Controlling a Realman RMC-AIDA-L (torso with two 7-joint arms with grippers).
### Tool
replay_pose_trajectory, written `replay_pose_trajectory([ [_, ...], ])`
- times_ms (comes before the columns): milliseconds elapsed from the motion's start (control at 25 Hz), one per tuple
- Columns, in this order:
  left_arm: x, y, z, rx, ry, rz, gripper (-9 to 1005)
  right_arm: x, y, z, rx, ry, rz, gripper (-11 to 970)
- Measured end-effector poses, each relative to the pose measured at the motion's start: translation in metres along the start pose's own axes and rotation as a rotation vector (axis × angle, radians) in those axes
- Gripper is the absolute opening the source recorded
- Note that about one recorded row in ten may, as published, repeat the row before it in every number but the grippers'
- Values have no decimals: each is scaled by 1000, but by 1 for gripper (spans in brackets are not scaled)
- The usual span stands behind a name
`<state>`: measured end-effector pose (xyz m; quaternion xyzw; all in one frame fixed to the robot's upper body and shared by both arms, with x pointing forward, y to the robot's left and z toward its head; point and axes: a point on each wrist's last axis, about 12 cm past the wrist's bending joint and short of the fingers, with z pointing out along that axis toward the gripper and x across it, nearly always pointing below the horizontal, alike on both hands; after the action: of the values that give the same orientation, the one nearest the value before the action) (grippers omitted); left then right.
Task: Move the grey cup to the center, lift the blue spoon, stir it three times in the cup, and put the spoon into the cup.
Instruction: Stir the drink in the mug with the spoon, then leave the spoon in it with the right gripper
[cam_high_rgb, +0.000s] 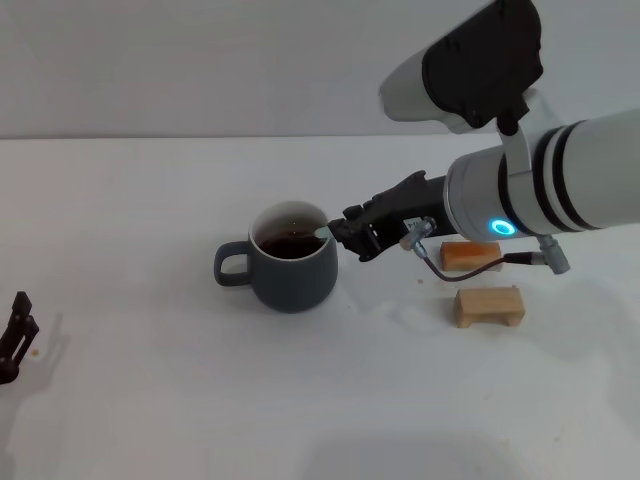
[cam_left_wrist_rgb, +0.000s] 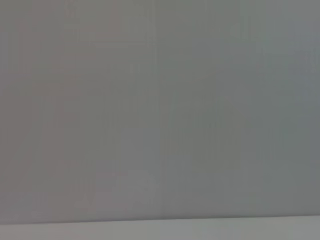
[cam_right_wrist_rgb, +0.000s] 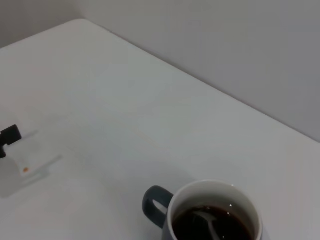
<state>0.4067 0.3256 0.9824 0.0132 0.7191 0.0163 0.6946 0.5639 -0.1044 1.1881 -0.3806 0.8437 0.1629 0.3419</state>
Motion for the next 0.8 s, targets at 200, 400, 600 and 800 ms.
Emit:
replay_pose_trajectory([
  [200,0,1,0,-4,-2,-1,858,1,-7,6,13,6,5,160],
  [400,0,1,0,-5,5,-1,858,3,-11,9,21,16,6,159],
  [600,1,1,0,-5,6,-1,858,1,-11,5,36,13,-10,159],
  [800,1,0,0,-5,7,-2,858,1,-7,1,25,26,-19,157],
])
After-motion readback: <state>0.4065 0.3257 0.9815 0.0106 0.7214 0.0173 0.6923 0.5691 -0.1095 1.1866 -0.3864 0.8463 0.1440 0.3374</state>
